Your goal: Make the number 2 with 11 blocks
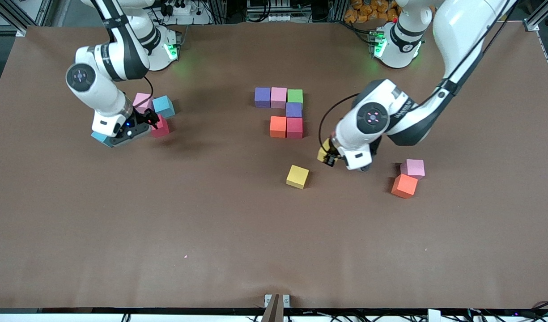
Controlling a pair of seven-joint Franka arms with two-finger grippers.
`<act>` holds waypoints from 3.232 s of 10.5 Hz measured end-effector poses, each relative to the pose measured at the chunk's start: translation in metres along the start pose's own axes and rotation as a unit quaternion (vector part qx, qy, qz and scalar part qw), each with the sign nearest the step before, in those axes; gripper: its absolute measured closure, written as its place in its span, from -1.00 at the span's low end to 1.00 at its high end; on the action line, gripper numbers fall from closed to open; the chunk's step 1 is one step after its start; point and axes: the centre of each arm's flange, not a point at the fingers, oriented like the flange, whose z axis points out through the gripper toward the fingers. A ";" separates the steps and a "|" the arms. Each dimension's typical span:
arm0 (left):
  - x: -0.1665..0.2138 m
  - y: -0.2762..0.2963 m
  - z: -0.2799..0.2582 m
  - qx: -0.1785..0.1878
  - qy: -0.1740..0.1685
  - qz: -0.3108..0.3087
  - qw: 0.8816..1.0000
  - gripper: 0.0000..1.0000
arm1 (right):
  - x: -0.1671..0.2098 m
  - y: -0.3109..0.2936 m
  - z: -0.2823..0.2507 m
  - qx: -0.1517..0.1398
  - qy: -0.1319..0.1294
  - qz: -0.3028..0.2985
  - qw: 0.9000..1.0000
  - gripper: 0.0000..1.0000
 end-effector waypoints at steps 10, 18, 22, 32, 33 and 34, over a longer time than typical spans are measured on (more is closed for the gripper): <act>-0.162 0.017 0.034 0.020 -0.057 -0.179 0.982 -0.17 | -0.042 -0.010 0.052 0.006 -0.003 0.004 1.000 -1.00; -0.222 0.005 0.084 0.013 -0.079 -0.260 0.962 -0.17 | -0.040 -0.012 0.071 0.020 -0.021 0.002 1.000 -1.00; -0.226 -0.004 0.101 0.024 -0.068 -0.255 0.964 -0.17 | -0.033 -0.009 0.053 0.023 -0.042 0.001 0.999 -1.00; -0.213 -0.018 0.148 0.026 -0.068 -0.261 0.963 -0.17 | -0.042 -0.013 0.063 0.036 -0.060 0.009 0.998 -1.00; -0.210 -0.019 0.152 0.025 -0.067 -0.263 0.962 -0.17 | -0.041 -0.014 0.065 0.038 -0.059 0.011 0.997 -1.00; -0.206 -0.018 0.155 0.025 -0.064 -0.265 0.962 -0.17 | -0.041 -0.015 0.066 0.039 -0.058 0.010 0.998 -1.00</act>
